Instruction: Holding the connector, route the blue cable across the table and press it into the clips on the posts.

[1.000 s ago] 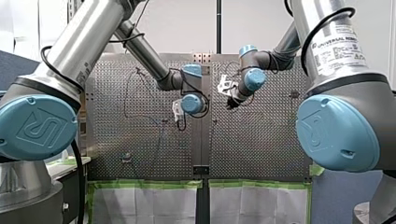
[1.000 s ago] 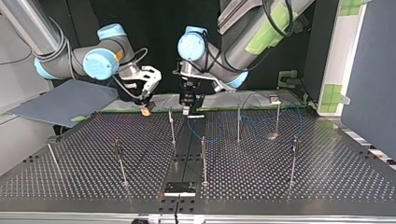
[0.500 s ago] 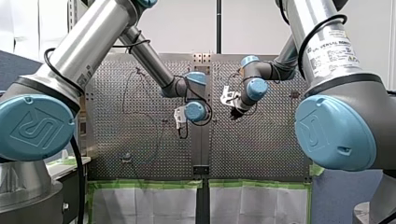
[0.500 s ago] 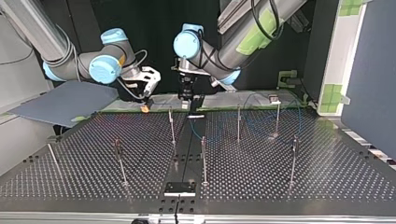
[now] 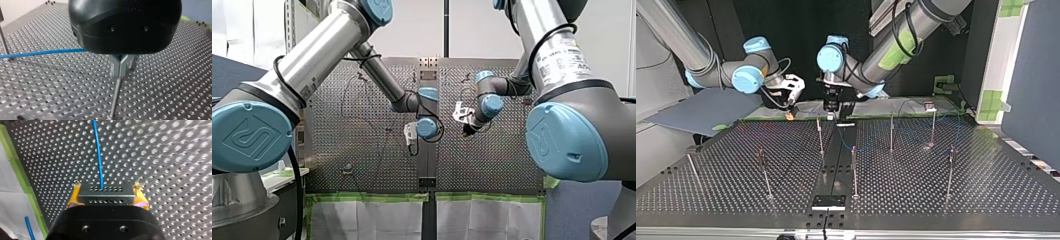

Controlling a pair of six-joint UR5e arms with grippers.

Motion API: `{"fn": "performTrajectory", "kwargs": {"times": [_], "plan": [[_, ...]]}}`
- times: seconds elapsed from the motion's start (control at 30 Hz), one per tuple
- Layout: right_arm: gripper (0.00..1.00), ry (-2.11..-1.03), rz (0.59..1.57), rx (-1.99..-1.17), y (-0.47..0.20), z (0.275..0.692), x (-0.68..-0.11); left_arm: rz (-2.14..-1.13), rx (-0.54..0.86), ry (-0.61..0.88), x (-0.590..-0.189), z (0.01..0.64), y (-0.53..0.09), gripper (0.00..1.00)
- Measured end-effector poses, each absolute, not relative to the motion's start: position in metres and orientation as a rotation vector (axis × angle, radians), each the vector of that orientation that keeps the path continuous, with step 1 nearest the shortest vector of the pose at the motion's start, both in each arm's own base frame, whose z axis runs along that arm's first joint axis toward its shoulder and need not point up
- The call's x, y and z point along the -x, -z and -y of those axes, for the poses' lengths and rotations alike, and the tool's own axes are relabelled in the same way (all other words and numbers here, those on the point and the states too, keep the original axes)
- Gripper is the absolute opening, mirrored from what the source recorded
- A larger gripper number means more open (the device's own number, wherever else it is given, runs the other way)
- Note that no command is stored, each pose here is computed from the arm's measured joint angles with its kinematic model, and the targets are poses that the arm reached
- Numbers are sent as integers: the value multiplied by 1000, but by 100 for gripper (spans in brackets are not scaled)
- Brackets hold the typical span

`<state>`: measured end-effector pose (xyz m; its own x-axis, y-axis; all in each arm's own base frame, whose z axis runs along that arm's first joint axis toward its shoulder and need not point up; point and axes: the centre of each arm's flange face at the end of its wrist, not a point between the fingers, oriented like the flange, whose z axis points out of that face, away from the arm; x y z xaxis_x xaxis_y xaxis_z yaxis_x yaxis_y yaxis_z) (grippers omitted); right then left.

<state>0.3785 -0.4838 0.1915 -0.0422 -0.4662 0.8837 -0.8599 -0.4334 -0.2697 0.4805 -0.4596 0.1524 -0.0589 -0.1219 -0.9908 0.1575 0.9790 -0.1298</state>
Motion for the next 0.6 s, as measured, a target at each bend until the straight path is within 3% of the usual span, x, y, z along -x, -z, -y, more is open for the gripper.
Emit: {"fn": "performTrajectory", "kwargs": {"times": [0.6], "plan": [[0, -1531, 1384, -1852, -191, 500, -371, -1621, 4, 193, -516, 461, -129, 0]]}}
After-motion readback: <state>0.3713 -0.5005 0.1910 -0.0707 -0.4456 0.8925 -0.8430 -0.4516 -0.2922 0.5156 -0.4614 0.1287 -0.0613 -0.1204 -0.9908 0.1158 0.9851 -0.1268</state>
